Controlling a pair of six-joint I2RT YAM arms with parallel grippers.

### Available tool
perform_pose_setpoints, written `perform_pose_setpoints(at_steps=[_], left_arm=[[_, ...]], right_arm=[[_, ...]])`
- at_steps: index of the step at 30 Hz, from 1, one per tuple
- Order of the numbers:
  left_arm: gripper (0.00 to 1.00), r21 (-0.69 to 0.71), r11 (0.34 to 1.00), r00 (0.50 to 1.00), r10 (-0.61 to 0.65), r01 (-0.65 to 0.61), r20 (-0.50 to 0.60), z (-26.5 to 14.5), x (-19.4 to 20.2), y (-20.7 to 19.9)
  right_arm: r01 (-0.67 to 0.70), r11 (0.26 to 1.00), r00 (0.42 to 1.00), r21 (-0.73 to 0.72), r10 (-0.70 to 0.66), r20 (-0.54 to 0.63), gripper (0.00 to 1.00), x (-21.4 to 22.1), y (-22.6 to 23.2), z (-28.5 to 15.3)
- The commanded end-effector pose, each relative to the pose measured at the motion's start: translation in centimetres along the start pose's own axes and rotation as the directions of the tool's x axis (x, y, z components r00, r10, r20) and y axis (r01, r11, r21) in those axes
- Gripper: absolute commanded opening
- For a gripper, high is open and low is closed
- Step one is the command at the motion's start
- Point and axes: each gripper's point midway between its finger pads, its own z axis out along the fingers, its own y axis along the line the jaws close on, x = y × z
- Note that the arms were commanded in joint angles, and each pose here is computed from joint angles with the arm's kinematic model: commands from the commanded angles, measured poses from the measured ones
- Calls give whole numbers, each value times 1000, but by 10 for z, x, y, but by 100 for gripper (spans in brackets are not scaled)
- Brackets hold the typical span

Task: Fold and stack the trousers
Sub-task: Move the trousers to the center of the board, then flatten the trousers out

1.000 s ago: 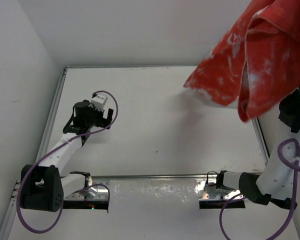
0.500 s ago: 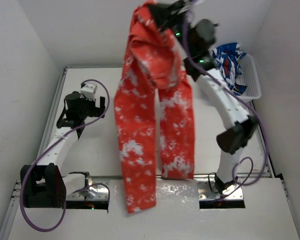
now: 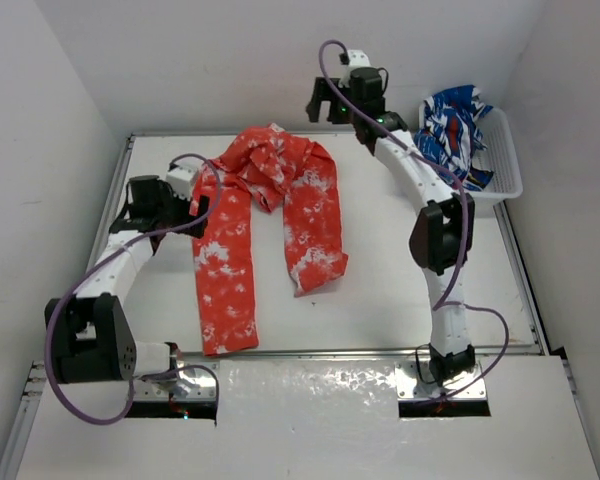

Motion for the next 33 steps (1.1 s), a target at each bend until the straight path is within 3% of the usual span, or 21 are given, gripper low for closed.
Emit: perform_pose_setpoints(at_steps=[1, 2, 4, 6, 7, 8, 11, 15, 17, 20, 21, 22, 23, 25, 26, 27, 28, 30, 31, 32, 33], left_arm=[[90, 60, 994, 977, 99, -89, -187, 3, 36, -10], [90, 67, 991, 965, 129, -116, -228, 5, 45, -9], [90, 59, 992, 927, 125, -111, -354, 9, 78, -5], [88, 97, 991, 880, 127, -93, -458, 13, 110, -9], [86, 106, 990, 867, 129, -88, -481, 15, 118, -11], [86, 100, 992, 850, 116, -75, -514, 18, 130, -12], [86, 65, 995, 831, 99, -75, -547, 24, 145, -9], [86, 13, 997, 849, 75, -80, -523, 45, 138, 4], [87, -4, 995, 869, 89, -104, -487, 66, 121, 15], [88, -43, 989, 882, 104, -139, -460, 104, 92, 40], [88, -70, 986, 907, 111, -152, -406, 121, 58, 53], [88, -72, 986, 881, 103, -153, -461, 137, 73, 58], [88, -78, 985, 886, 101, -152, -452, 148, 63, 63], [87, -96, 987, 917, 81, -128, -390, 181, 27, 75], [87, -72, 993, 931, 65, -97, -359, 189, 12, 72], [87, -59, 996, 946, 50, -73, -321, 197, -4, 71], [87, -66, 997, 973, 26, -42, -228, 203, -48, 76], [88, 36, 999, 988, 10, -4, -155, 210, -78, 59], [88, 75, 997, 997, 23, -17, -78, 203, -112, 54], [90, 84, 995, 999, 47, -45, -18, 188, -138, 53], [91, 99, 994, 998, 56, -55, -12, 187, -139, 52]], right_arm=[[128, 992, 986, 10, -126, -112, 99, 10, -21, -28], [149, 989, 972, 15, -144, -187, 99, 39, -29, -33], [205, 979, 953, -3, -200, -225, 99, 47, -32, -52], [226, 974, 912, -27, -222, -345, 95, 97, -42, -67], [224, 973, 904, -55, -229, -362, 92, 105, -38, -76], [220, 973, 869, -68, -227, -440, 83, 143, -46, -86], [185, 978, 802, -99, -208, -561, 72, 203, -52, -113], [210, 964, 701, -163, -265, -663, 58, 268, -52, -148], [167, 952, 652, -258, -302, -695, 51, 302, -36, -167], [125, 845, 590, -521, -485, -646, 48, 336, 23, -192], [106, 817, 592, -567, -510, -624, 48, 339, 39, -195], [63, 780, 610, -623, -525, -594, 47, 339, 60, -197], [70, 764, 616, -641, -539, -575, 47, 338, 72, -195], [55, 657, 650, -752, -595, -473, 46, 329, 128, -190], [65, 578, 654, -813, -640, -403, 46, 327, 160, -193], [56, 546, 648, -836, -657, -386, 47, 334, 175, -189], [90, 489, 691, -868, -658, -299, 47, 304, 210, -176], [31, 417, 727, -908, -633, -266, 52, 298, 255, -176], [69, 386, 795, -920, -578, -184, 52, 265, 281, -164], [29, 405, 854, -914, -486, -188, 56, 241, 297, -159], [28, 417, 875, -909, -450, -179, 58, 229, 299, -157]])
